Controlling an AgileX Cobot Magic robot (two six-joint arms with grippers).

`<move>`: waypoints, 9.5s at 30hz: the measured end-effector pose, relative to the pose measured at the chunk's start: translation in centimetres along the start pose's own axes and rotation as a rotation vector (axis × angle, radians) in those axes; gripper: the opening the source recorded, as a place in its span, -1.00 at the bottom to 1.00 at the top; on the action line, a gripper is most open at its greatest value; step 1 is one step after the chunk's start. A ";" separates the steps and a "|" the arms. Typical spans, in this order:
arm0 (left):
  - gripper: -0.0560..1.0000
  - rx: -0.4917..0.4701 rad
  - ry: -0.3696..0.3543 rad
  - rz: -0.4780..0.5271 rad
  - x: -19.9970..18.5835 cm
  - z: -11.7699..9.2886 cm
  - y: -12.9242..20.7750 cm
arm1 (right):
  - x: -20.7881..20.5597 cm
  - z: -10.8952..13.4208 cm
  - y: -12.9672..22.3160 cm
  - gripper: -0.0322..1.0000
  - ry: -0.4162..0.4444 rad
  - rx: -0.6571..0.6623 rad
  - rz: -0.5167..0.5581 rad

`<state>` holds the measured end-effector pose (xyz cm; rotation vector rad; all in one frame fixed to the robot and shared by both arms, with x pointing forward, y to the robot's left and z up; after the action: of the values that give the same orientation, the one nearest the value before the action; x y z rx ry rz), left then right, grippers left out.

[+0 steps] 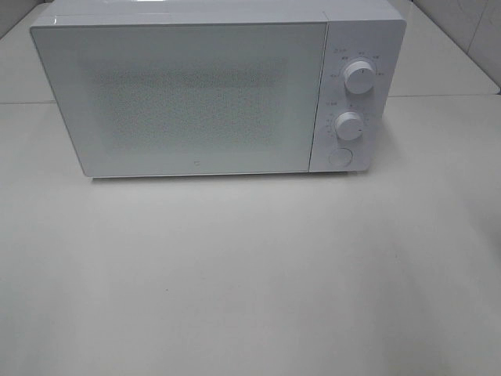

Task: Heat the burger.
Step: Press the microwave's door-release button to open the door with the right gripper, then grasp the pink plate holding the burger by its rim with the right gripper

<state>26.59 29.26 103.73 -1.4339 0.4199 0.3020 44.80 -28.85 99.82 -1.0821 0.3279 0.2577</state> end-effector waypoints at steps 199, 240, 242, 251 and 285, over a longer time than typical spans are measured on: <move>0.95 0.000 0.000 0.000 0.0 0.0 0.0 | 18.6 6.6 11.9 -0.94 0.041 1.149 0.083; 0.95 0.000 0.000 0.000 0.0 0.0 0.0 | 6.9 9.9 8.8 -0.94 -0.108 -0.050 0.587; 0.95 0.000 0.000 0.000 0.0 0.0 0.0 | 6.1 9.9 8.7 -0.93 -0.143 -0.150 0.618; 0.95 0.000 0.000 0.000 0.0 0.0 0.0 | 4.0 10.3 7.8 -0.90 -0.277 -0.455 0.619; 0.95 0.000 0.000 0.000 0.0 0.0 0.0 | 1.9 8.1 3.9 -0.81 -0.535 -1.943 0.634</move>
<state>26.59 29.26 103.73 -1.4339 0.4199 0.3020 46.21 -19.72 99.38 -2.6751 -0.2262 1.6142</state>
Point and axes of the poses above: a point on each arm's last joint axis where the gripper is mounted, x pointing out along that axis toward the gripper, z along the wrist's bending axis when the last joint is at zero, y = z × x, the point moved 4 cm from there along x, pointing out along that axis toward the gripper, and after that the axes turned 8 degrees about x, right-handed, at the moved point
